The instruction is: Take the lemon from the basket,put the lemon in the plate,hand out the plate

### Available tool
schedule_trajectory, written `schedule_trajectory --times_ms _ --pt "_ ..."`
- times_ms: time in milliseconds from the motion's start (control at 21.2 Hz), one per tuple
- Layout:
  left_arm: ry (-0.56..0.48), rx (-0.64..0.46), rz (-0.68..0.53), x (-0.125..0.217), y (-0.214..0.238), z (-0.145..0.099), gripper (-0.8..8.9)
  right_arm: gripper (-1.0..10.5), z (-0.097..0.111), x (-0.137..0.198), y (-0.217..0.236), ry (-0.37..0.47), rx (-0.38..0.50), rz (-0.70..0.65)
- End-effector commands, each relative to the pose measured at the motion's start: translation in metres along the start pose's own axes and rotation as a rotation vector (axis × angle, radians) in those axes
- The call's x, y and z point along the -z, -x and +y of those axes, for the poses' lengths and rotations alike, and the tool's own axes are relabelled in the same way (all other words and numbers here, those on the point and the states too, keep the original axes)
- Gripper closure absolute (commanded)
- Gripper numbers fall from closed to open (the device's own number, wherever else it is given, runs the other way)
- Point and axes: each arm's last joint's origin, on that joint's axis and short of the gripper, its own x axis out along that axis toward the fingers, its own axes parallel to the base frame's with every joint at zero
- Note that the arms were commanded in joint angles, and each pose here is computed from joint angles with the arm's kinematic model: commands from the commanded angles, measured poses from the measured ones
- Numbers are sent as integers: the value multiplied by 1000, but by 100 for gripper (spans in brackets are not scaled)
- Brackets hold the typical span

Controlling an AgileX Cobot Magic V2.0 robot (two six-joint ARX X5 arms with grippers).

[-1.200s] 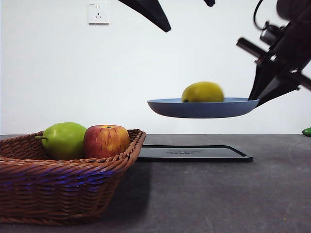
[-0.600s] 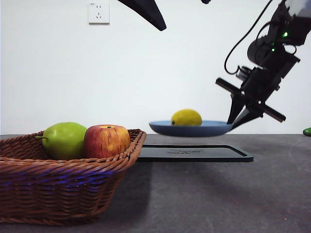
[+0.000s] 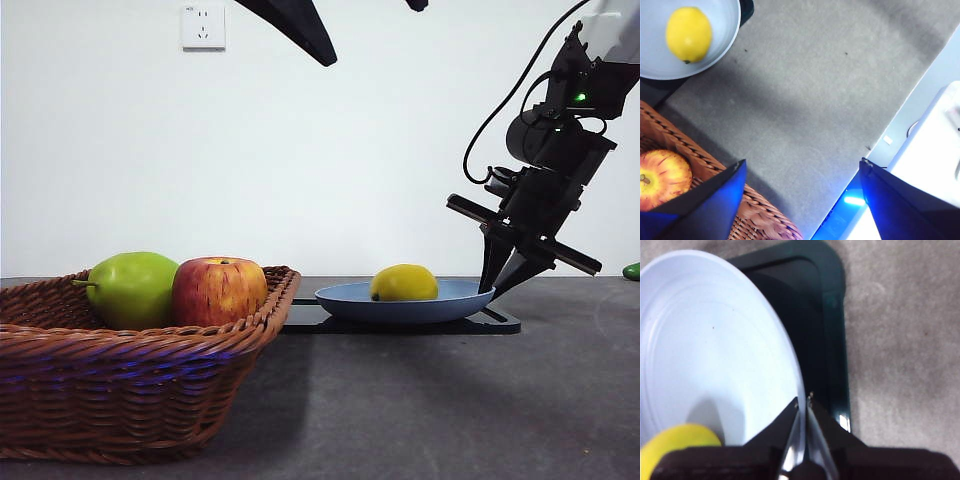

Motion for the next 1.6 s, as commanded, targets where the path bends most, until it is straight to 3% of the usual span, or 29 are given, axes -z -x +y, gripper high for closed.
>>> schedule_trajectory --times_ms 47,282,424,565,706,941,1082,1271,1506,1600 --pt "-2 8 -10 -3 2 -5 426 895 -2 -3 -8 11 5 11" --pt "0 7 -8 -3 2 -4 426 724 -3 -5 -2 39 28 -2" --pt "-27 6 -8 -3 2 -4 428 726 2 -6 28 55 27 -38" --pt "-64 -8 -17 -5 2 3 511 729 17 -3 77 111 39 -107" --pt "-78 -43 -20 -7 3 21 579 789 35 12 131 195 118 -170" --pt "-65 -133 -14 -9 7 68 812 938 65 51 206 282 103 -238" --pt "-7 -185 -35 -7 17 94 808 944 85 80 243 369 102 -306" --pt "40 -253 -174 0 60 111 808 945 107 125 280 462 159 -467" --pt "47 -332 -453 35 101 109 808 945 117 177 294 581 23 -676" --pt "41 -350 -529 63 104 104 808 945 114 199 289 603 16 -773"
